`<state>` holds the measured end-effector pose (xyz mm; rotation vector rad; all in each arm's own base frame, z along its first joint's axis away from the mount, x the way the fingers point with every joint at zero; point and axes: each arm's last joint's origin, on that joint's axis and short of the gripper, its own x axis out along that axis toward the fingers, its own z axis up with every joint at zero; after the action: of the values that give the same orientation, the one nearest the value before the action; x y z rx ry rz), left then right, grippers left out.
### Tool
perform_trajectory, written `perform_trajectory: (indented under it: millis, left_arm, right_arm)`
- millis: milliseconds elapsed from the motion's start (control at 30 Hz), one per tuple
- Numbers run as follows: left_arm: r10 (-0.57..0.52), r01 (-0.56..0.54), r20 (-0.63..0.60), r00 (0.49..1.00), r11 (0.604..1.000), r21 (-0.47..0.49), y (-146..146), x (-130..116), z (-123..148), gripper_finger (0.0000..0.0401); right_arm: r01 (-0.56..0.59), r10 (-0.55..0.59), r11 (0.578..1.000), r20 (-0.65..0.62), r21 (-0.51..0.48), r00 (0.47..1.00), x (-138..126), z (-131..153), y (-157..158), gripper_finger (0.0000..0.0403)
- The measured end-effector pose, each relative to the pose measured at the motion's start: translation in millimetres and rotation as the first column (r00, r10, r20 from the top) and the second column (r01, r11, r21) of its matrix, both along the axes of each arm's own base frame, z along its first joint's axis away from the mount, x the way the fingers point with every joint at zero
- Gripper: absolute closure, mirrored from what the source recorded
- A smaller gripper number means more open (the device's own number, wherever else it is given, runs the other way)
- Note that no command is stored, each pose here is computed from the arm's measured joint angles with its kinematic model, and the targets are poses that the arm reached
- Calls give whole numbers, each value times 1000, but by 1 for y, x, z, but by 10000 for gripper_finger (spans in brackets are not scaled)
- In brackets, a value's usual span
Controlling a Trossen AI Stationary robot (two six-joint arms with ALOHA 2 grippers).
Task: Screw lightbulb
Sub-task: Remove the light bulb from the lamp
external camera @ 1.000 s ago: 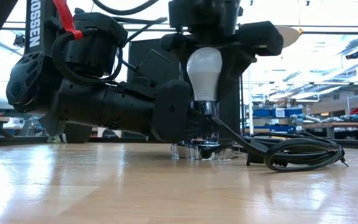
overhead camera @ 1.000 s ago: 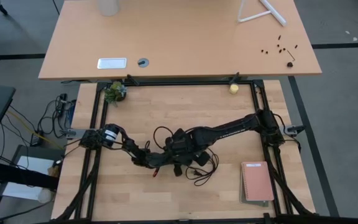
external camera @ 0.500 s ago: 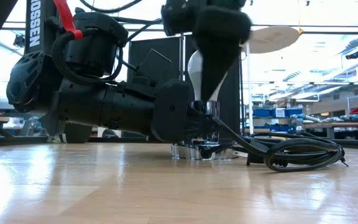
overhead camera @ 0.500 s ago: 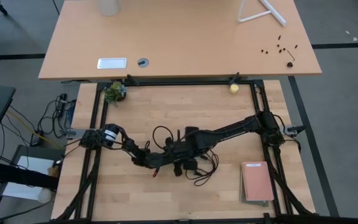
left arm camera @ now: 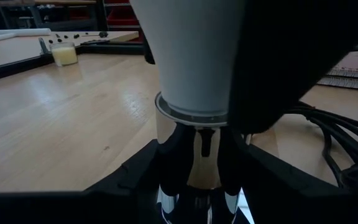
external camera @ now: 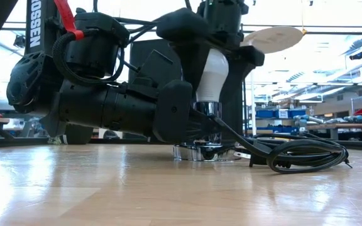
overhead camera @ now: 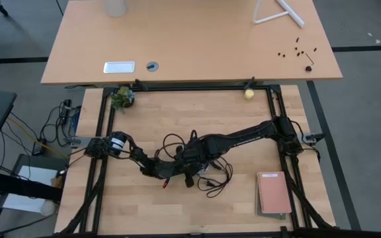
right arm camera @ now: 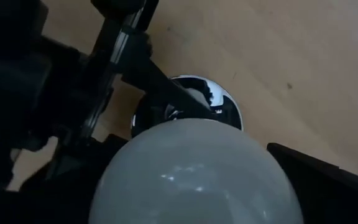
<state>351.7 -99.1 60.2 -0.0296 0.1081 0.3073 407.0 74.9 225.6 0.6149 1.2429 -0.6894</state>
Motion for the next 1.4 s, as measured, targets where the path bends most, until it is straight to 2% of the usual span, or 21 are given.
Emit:
perform_trajectory:
  millis: [200,500,567,667,767,833,900,967,1067,1133,1167,1200,1267,1367,1400]
  left_arm:
    - [0,0,0,1000,1000,3,0,0,0,208]
    - [1,-1,2,1000,1000,-3,0,0,0,208]
    - [2,-2,2,1000,1000,-3,0,0,0,208]
    - [3,-3,2,1000,1000,-3,0,0,0,208]
    - [2,-2,1,1000,1000,1,0,0,0,208]
    - [2,-2,-1,1000,1000,5,0,0,0,208]
    - [1,-1,-1,1000,1000,7,0,0,0,208]
    - [0,0,-2,1000,1000,7,0,0,0,208]
    - [0,0,-3,1000,1000,10,0,0,0,208]
    - [-1,1,-5,1000,1000,14,0,0,0,208]
    - [-1,1,-6,1000,1000,16,0,0,0,208]
    - [0,0,-7,1000,1000,16,0,0,-1,208]
    - [5,-5,-6,1000,1000,12,0,0,-1,208]
    - [5,-5,-8,1000,1000,12,1,0,-1,208]
    - [5,-5,-9,1000,1000,13,1,0,-1,208]
  right_arm:
    - [15,-15,998,-3,66,1000,1,0,-1,57]
    - [-11,13,988,-13,156,1000,4,1,-16,143]
    - [-57,60,985,-16,161,998,4,1,-19,158]
    - [-163,168,973,-14,162,986,4,1,-21,161]
    - [-347,352,927,-12,139,936,4,1,-21,152]
    - [-527,531,843,-15,111,847,4,1,-21,140]
    - [-700,704,709,-16,90,710,3,1,-21,134]
    - [-849,851,525,-29,63,524,3,1,-21,135]
    - [-979,976,204,-81,19,202,2,1,-20,145]
    - [-999,990,36,-134,0,35,2,1,-21,152]
    - [-1000,986,-20,-167,-4,-19,2,1,-21,153]
    - [-998,978,-56,-202,-6,-54,2,1,-21,153]
    - [-997,962,-73,-265,-2,-70,1,2,-22,142]
    - [-999,937,-36,-348,25,-42,-2,9,-20,115]
    - [-1000,939,-11,-344,16,-16,-1,13,-20,104]
